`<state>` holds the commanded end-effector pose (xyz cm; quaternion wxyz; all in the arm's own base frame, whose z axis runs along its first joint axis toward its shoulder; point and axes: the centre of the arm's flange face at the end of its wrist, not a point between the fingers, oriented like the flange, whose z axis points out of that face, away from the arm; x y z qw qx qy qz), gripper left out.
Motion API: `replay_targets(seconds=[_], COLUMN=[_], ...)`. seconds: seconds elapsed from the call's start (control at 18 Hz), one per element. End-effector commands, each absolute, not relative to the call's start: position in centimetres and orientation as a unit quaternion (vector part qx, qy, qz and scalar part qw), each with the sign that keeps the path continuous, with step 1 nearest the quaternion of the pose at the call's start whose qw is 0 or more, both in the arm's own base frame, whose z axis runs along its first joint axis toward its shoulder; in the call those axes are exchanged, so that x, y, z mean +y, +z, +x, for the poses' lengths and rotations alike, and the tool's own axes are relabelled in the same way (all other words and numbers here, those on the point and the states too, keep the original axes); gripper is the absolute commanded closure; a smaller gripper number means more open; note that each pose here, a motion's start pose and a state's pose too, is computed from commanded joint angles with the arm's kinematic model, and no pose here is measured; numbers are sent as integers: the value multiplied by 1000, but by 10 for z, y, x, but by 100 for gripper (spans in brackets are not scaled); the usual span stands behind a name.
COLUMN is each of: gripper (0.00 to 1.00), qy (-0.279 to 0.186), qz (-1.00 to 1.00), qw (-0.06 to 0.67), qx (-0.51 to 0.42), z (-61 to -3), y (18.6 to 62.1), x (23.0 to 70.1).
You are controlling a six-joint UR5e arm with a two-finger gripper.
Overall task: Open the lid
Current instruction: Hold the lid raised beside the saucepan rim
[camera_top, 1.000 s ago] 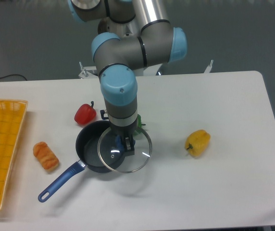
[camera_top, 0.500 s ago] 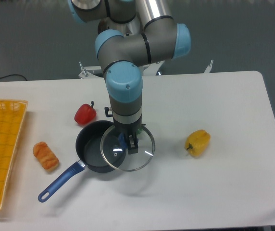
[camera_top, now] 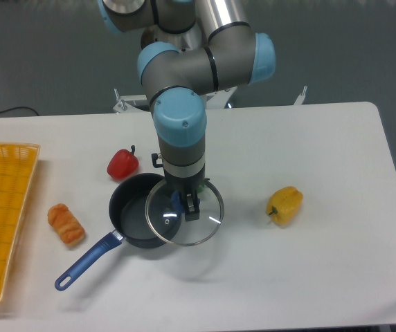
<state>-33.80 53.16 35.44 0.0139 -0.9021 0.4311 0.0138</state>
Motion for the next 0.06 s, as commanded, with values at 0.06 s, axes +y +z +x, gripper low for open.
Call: replay_targets(seconds=[0.06], gripper=[36], qy=[13], qz=[-902], qw=[14], qx=[431], z=[-339], y=[353], x=[531])
